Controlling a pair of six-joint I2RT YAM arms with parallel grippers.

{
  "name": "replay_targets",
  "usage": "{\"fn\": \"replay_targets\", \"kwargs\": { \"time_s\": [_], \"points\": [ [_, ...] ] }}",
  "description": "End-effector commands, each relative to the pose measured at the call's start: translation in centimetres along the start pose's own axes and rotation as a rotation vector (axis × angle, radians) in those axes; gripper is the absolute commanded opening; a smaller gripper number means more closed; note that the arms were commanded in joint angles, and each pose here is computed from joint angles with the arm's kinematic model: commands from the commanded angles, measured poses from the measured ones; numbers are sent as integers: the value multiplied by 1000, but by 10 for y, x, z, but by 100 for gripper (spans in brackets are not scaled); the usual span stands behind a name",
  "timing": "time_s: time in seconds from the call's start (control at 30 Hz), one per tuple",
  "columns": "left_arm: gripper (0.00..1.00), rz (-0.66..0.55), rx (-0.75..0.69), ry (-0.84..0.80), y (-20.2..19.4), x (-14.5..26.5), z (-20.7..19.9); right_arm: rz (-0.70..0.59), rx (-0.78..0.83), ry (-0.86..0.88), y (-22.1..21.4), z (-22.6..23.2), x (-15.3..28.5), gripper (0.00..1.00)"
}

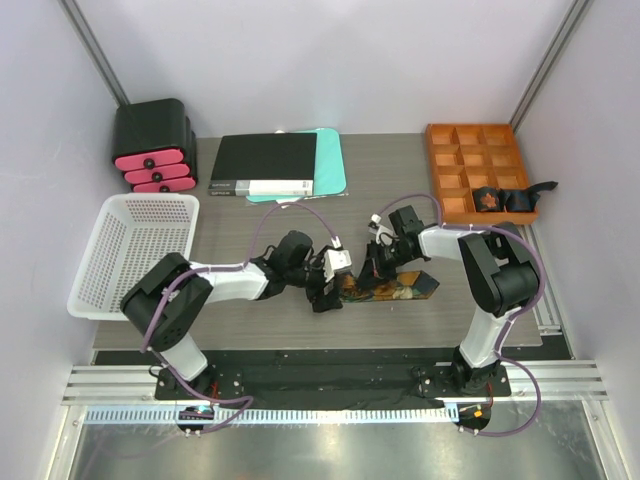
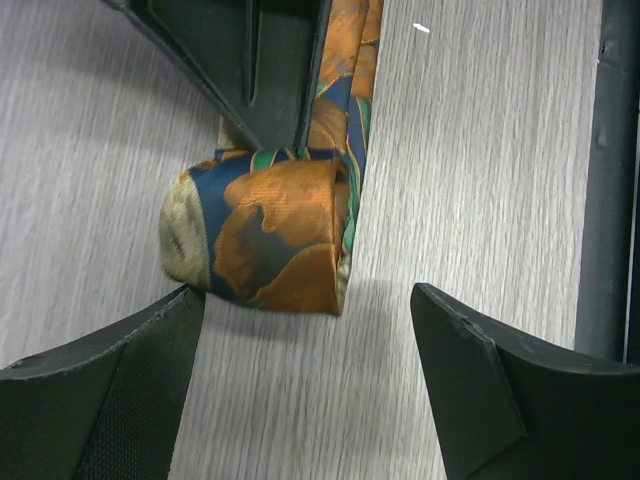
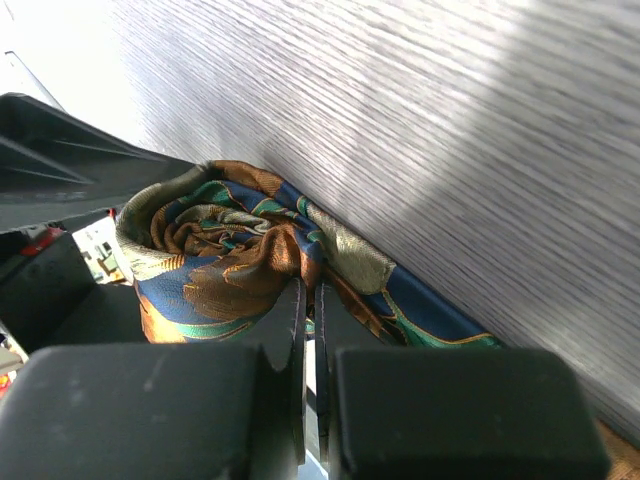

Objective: Roll the ties
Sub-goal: Roll the tie at the center of the board.

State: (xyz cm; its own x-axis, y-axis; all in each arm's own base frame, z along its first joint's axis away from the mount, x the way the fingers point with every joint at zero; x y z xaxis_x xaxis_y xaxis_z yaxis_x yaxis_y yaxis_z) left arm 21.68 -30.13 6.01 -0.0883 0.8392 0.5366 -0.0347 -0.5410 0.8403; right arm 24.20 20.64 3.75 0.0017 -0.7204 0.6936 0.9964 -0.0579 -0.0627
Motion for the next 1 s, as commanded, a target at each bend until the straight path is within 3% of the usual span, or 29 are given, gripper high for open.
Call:
{"fn": "replay_targets", "kwargs": {
  "time_s": [0.0,0.23,0.43,0.53,0.57,0.67,0.8,0.97],
  "points": [
    [84,-89,-41,8,28,-16,11,-89,56,-266,5,-56,-13,1],
    [78,-68,-37,77,24,-28,27,-71,102,-223,3,-46,-14,1],
    [81,-38,-84,123,10,-29,32,-61,121,-214,2,-46,-15,1],
    [65,-52,-101,56,10,-28,21,-57,125,-211,3,-44,-16,1],
    [51,-53,-99,48,10,-29,19,-59,127,-208,4,-43,-15,1],
    [33,-34,-112,22,6,-27,14,-56,130,-208,6,-39,-13,1],
    [20,6,-111,5,-3,-23,9,-58,114,-156,18,-20,-2,18],
    [15,48,-23,40,-12,-21,8,-35,21,-79,25,-2,33,25]
  ]
}}
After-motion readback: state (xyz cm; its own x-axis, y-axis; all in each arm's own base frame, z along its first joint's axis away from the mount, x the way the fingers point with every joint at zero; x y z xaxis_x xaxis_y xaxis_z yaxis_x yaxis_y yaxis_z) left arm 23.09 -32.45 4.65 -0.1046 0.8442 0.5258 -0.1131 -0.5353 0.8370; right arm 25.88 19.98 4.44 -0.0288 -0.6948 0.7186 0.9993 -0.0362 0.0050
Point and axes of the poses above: each gripper's point midway between its finger pads, its own x axis back along the fingers, its own z axis along the line the jaws close on, y = z × x, the point moved 3 cm from there along x, back along the fingers, and after that the axes turned 11 degrees about -x, right-handed, at the moved point
